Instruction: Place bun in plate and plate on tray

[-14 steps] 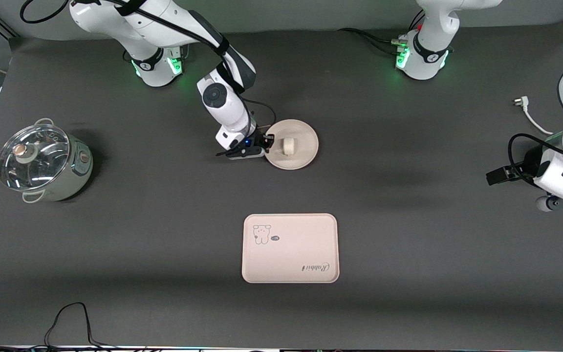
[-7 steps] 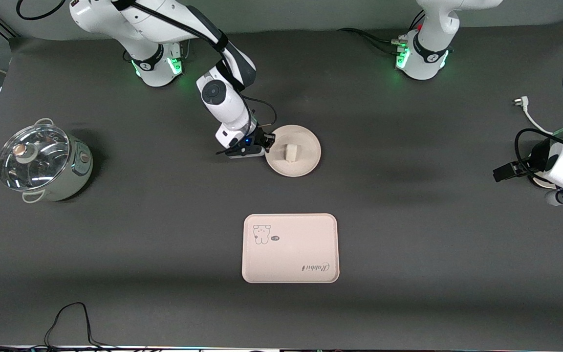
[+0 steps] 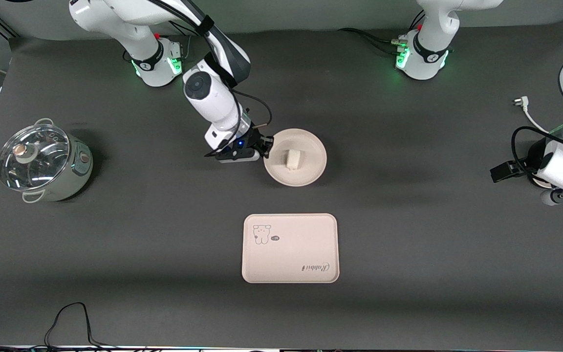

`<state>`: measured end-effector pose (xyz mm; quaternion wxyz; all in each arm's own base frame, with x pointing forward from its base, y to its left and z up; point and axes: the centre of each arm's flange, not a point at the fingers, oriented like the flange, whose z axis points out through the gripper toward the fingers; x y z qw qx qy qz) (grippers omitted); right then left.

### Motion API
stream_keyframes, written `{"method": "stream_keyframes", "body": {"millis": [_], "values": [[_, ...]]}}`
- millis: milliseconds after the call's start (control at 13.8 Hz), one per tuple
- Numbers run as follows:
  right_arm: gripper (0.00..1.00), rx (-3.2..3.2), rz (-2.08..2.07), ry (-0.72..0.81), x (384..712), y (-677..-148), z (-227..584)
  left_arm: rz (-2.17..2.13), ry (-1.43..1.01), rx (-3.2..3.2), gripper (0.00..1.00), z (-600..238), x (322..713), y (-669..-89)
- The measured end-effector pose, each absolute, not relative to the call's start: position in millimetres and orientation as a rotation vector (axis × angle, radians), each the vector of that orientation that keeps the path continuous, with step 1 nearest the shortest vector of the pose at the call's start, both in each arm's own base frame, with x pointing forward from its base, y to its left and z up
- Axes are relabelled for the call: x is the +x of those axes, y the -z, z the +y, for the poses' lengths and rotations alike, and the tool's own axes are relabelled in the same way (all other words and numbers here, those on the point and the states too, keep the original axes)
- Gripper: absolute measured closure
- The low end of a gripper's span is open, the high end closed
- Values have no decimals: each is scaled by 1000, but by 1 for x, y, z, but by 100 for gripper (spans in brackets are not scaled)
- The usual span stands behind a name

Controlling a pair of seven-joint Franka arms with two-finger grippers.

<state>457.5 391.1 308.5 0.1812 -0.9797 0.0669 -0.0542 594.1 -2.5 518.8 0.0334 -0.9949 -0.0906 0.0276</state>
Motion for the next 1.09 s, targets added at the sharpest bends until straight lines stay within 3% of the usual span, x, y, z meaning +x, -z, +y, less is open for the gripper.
{"method": "stream_keyframes", "body": {"millis": [290,580,725,1088], "values": [[96,-2690,245,314,555,-339,361,-282,-81,-3057,0,-2,594,-545],[96,-2639,317,367,645,-298,354,-277,-84,-3057,0,-5,595,-543],[96,-2634,342,345,667,-255,361,-274,-88,-3056,0,-6,597,-539],[96,-2661,376,290,676,-194,356,-274,-80,-3057,0,-6,599,-541]]}}
